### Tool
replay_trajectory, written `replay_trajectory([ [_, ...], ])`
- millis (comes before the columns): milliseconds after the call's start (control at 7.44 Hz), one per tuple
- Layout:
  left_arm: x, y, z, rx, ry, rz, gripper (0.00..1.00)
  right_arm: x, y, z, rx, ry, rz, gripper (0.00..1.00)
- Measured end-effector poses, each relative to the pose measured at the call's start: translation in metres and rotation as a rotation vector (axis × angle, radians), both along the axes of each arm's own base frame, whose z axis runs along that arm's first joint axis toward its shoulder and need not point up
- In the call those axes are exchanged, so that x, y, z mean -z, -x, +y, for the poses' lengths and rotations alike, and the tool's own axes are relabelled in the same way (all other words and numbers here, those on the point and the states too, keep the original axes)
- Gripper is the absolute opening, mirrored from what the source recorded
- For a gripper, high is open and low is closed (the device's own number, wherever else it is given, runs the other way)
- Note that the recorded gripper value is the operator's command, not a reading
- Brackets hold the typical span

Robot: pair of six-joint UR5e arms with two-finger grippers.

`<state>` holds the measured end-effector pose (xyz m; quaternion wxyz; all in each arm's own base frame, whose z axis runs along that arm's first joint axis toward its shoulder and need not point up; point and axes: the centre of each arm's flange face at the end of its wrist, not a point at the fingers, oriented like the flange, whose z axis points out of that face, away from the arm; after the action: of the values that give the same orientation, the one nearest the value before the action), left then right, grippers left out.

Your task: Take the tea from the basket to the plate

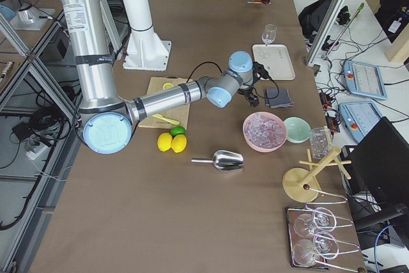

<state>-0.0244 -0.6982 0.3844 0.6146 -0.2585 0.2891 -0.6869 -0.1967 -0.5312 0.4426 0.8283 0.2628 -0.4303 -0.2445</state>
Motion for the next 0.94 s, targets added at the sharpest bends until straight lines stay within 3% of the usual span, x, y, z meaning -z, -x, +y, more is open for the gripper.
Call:
replay_trajectory([
  [403,0.106,-0.022,0.083,0.063,0.045,0.033,0.00,-0.002,-0.002,0.001,-0.003,0.005,0.001,1.00],
  [672,0.151,-0.090,0.113,0.058,0.094,0.068,0.00,-0.003,-0.002,0.001,-0.002,0.006,0.002,1.00],
  [940,0.208,-0.138,0.152,0.103,0.130,0.119,0.00,-0.006,-0.003,0.003,-0.002,0.002,0.000,1.00],
])
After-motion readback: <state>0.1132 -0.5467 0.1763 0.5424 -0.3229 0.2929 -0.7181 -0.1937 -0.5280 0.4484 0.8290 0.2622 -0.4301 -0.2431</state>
